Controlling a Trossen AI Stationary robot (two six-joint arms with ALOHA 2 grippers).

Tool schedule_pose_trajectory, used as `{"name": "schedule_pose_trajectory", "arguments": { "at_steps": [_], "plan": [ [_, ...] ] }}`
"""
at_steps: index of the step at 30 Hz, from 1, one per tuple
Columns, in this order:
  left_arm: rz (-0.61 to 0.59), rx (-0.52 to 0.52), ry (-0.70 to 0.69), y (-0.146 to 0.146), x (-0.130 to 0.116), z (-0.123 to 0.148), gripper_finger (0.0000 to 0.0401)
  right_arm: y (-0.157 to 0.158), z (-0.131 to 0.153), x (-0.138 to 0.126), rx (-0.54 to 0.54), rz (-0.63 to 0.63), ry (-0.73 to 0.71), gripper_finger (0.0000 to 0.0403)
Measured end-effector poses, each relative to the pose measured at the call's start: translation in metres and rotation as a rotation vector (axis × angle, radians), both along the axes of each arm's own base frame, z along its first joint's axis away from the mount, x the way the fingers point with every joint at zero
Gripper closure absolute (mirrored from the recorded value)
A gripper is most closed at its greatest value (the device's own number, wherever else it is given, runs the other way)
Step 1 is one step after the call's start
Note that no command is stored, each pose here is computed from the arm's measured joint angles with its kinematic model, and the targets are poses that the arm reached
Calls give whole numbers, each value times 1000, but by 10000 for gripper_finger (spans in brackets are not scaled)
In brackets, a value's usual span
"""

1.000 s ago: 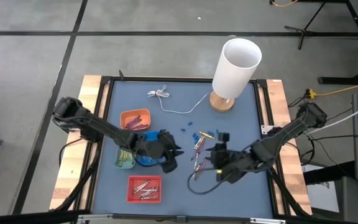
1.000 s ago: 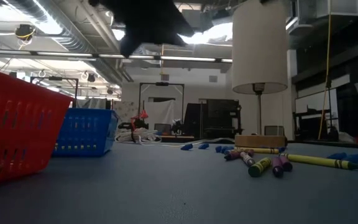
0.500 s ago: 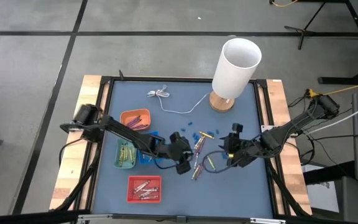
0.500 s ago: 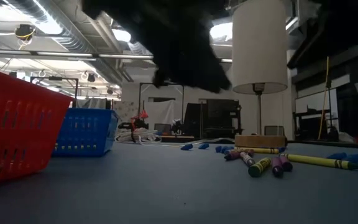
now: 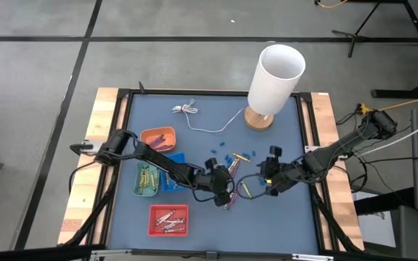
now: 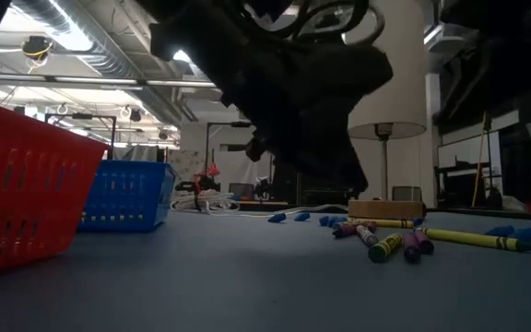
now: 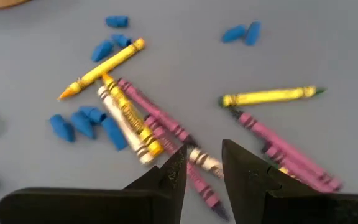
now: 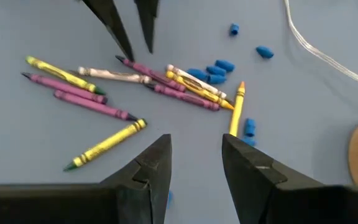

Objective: Sort crayons
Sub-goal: Put the violet crayon into the orange bin

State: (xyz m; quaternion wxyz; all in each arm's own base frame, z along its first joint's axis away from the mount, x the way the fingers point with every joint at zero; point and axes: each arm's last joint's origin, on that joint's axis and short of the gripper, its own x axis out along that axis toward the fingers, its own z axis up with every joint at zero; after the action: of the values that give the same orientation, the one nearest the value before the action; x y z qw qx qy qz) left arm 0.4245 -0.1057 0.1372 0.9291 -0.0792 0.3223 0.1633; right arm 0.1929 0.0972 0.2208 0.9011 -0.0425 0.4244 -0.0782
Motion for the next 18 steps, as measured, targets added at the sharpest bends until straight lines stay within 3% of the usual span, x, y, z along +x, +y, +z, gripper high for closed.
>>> {"name": "schedule_pose_trajectory", "arguments": {
  "at_steps": [18],
  "plan": [
    [1,10,73,0,0,-25,316,2,2,3,25,10,-27,262]
  ]
}}
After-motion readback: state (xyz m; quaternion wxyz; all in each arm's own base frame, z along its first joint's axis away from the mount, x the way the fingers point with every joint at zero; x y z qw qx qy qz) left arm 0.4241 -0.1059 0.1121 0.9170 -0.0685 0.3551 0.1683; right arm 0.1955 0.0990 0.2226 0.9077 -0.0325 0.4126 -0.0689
